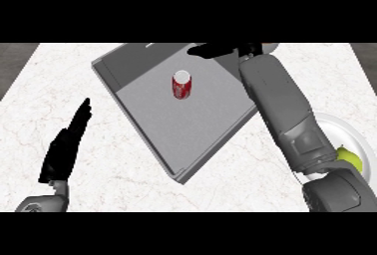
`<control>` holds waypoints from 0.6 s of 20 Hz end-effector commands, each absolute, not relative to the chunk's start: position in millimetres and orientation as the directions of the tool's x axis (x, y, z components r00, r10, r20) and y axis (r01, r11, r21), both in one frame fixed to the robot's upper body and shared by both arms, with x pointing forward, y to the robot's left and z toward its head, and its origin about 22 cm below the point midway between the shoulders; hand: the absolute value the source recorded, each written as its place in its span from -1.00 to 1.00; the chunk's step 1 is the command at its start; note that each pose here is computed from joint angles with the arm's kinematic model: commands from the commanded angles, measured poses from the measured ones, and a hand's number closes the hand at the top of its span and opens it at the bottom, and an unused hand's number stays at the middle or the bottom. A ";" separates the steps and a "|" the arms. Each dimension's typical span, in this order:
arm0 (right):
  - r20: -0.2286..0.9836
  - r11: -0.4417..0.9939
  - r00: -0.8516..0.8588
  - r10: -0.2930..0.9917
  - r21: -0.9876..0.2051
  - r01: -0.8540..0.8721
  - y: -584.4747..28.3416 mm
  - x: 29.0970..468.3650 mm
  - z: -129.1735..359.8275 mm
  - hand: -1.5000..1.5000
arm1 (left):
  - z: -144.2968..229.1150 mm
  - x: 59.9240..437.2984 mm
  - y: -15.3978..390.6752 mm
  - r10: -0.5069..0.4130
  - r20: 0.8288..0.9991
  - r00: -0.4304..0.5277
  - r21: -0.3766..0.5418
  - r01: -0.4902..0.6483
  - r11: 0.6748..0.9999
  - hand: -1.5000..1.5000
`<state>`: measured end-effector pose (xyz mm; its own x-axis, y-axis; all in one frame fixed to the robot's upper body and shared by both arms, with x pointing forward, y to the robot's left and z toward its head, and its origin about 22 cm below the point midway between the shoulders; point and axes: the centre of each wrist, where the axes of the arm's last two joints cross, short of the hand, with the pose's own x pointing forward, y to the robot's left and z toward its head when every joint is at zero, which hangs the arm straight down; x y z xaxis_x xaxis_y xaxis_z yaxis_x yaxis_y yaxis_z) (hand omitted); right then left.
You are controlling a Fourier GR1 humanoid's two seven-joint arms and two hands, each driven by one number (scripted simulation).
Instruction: Pick the can from the plate and place it in the cardboard box
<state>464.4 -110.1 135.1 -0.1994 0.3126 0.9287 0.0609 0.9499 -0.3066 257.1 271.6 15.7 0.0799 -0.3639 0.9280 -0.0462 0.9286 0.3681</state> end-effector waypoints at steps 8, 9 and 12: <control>0.966 0.950 -0.188 0.179 -0.120 0.289 -267.3 466.5 136.1 -1.00 | 17.3 248.4 287.3 -0.365 0.925 0.100 0.374 -0.080 0.924 0.00; 0.965 0.950 -0.198 0.173 -0.111 0.292 -280.6 466.7 147.7 -1.00 | 9.2 243.0 279.4 -0.343 0.934 0.102 0.351 -0.075 0.933 0.00; 0.962 0.950 -0.191 0.196 -0.138 0.279 -327.3 452.6 132.8 -1.00 | 21.6 252.9 280.5 -0.361 0.927 0.103 0.369 -0.073 0.926 0.00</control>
<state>465.8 -274.3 137.7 -0.1875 0.1889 0.9639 0.2636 0.9550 -0.1358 251.0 283.2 13.9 0.0968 -0.3623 0.9270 -0.0767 0.9259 0.3699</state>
